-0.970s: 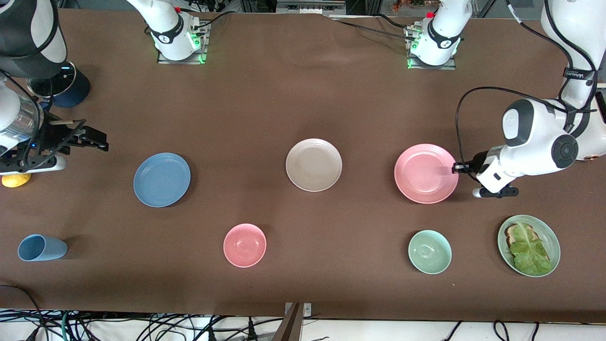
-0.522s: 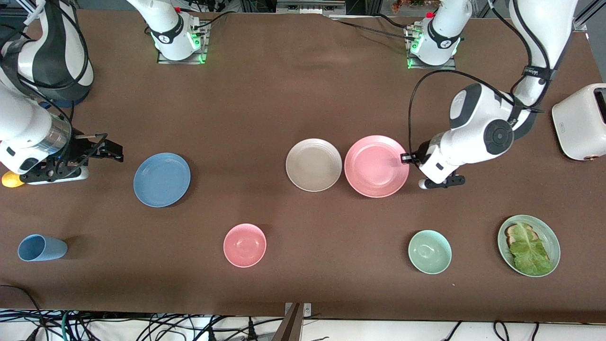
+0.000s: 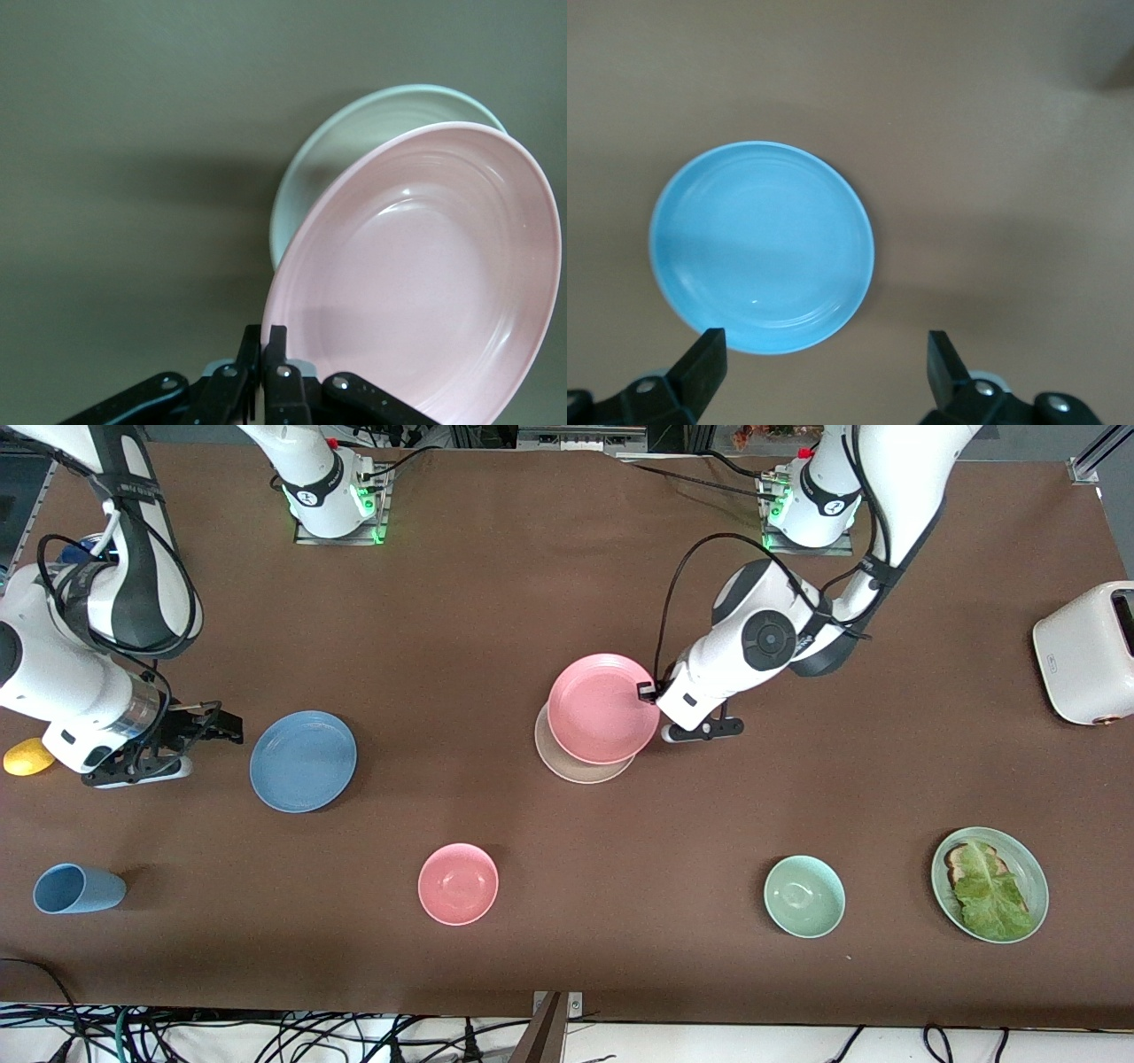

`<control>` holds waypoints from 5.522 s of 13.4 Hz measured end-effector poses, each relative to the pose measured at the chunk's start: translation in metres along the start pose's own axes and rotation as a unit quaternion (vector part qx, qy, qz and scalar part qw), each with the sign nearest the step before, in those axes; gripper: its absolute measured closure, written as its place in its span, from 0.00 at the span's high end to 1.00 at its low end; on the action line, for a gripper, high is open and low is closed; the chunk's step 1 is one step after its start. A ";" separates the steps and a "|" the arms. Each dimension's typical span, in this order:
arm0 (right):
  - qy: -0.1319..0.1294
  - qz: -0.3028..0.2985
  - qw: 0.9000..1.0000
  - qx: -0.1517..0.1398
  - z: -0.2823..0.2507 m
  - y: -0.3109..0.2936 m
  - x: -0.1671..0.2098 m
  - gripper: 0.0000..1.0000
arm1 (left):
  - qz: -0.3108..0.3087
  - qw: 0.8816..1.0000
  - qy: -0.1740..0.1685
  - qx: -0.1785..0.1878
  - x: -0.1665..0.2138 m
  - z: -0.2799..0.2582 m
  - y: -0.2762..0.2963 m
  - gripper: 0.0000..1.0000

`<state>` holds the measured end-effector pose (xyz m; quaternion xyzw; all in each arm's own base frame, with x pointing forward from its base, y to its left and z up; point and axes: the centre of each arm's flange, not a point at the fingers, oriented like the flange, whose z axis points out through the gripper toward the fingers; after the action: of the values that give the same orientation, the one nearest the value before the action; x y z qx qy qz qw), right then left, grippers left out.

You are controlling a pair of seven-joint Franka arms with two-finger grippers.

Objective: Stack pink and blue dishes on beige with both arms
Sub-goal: 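Carry the pink plate to the beige plate while the right gripper reaches out, then lower the pink plate onto the beige plate and open the left gripper, then grasp the blue plate rim with the right gripper while the left gripper withdraws, then lift and carry the blue plate over the pink plate with the right gripper, then lower the blue plate onto the pink plate with the right gripper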

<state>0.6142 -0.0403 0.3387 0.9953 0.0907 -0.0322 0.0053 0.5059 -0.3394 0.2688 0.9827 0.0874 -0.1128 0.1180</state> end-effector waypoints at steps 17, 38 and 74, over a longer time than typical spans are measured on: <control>-0.022 0.010 0.999 0.026 0.138 0.021 -0.013 0.72 | -0.035 0.999 0.013 0.031 0.113 -0.087 -0.107 1.00; -0.020 0.010 0.999 0.029 0.132 0.021 -0.008 0.04 | 0.014 0.991 0.092 0.093 0.076 -0.353 -0.291 1.00; -0.060 0.051 0.995 0.055 0.063 -0.494 0.002 0.04 | 0.065 0.985 0.118 0.112 0.039 -0.414 -0.229 1.00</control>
<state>0.5227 0.4446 0.2738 0.9938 0.0372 -0.0962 -0.0424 0.5810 -0.0106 0.6030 0.9997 0.0238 0.0026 0.0028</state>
